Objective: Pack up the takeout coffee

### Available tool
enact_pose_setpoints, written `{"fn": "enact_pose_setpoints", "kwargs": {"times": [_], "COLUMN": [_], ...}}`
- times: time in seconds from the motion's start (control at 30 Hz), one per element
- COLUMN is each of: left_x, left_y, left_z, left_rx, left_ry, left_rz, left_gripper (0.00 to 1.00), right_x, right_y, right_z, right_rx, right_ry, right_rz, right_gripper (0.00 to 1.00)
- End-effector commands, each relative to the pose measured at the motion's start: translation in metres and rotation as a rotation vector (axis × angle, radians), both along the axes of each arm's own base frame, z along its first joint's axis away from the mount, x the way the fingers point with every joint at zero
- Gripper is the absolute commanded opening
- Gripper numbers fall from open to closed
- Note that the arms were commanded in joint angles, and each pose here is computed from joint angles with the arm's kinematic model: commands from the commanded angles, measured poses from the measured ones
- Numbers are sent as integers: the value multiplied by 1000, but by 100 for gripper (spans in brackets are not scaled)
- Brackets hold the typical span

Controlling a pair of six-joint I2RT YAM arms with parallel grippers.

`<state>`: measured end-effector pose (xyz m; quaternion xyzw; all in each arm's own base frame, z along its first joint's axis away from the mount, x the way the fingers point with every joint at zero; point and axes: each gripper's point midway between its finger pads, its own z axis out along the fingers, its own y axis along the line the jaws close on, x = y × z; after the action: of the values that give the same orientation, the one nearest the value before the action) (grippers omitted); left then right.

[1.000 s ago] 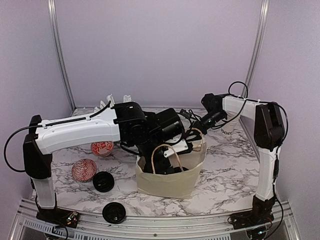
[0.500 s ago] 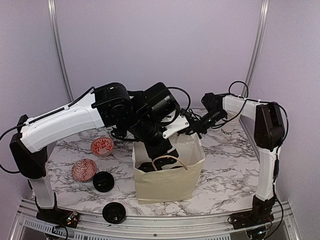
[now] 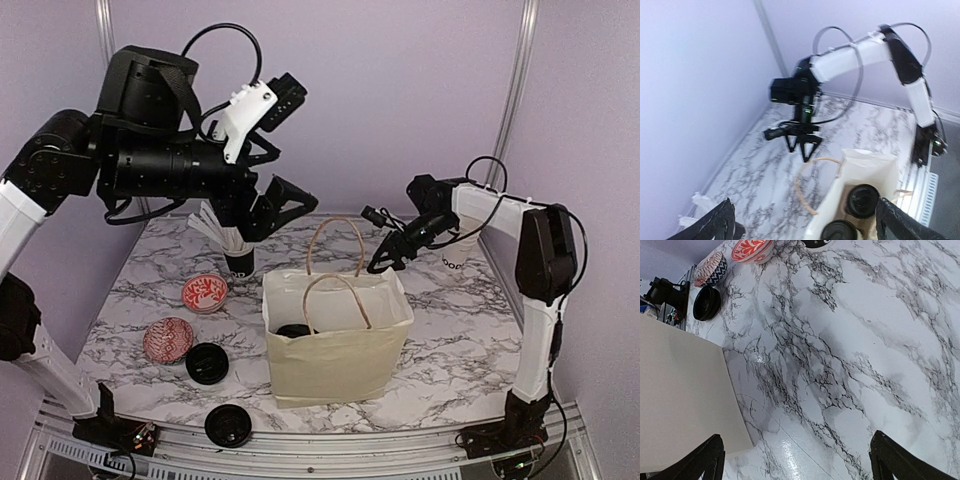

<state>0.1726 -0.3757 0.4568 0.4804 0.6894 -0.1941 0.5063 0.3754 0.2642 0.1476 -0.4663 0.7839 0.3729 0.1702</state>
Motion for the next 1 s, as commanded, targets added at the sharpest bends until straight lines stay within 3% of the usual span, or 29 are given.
{"fn": "enact_pose_setpoints", "kwargs": {"times": [0.0,0.07,0.17,0.33,0.43,0.67,0.77,0.97], "left_x": [63,94,133,184,215,257,267,268], "left_y": [62,102,151,179,181,182,180,172], "left_z": [12,-5,-41,-98,-127,-166,-183,-212], "left_rx": [-49,-75,-92,-90,-127,-145,-151,-138], "left_ry": [-128,-70,33,181,277,340,382,455], "left_rz": [431,620,789,870,871,911,917,902], "left_gripper": [99,97,80,67,63,55,48,43], "right_x": [4,4,7,3,0,-11,-14,-16], "right_y": [-6,-10,-20,-34,-37,-34,-36,-37], "right_z": [34,39,41,48,43,28,20,18], "right_rx": [-1,-16,-56,-45,-38,-17,-29,-29], "right_ry": [-94,-127,-202,-291,-299,-253,-245,-249], "right_rz": [-33,-53,-88,-115,-112,-80,-75,-68], "right_gripper": [99,99,99,99,98,93,91,90]}}
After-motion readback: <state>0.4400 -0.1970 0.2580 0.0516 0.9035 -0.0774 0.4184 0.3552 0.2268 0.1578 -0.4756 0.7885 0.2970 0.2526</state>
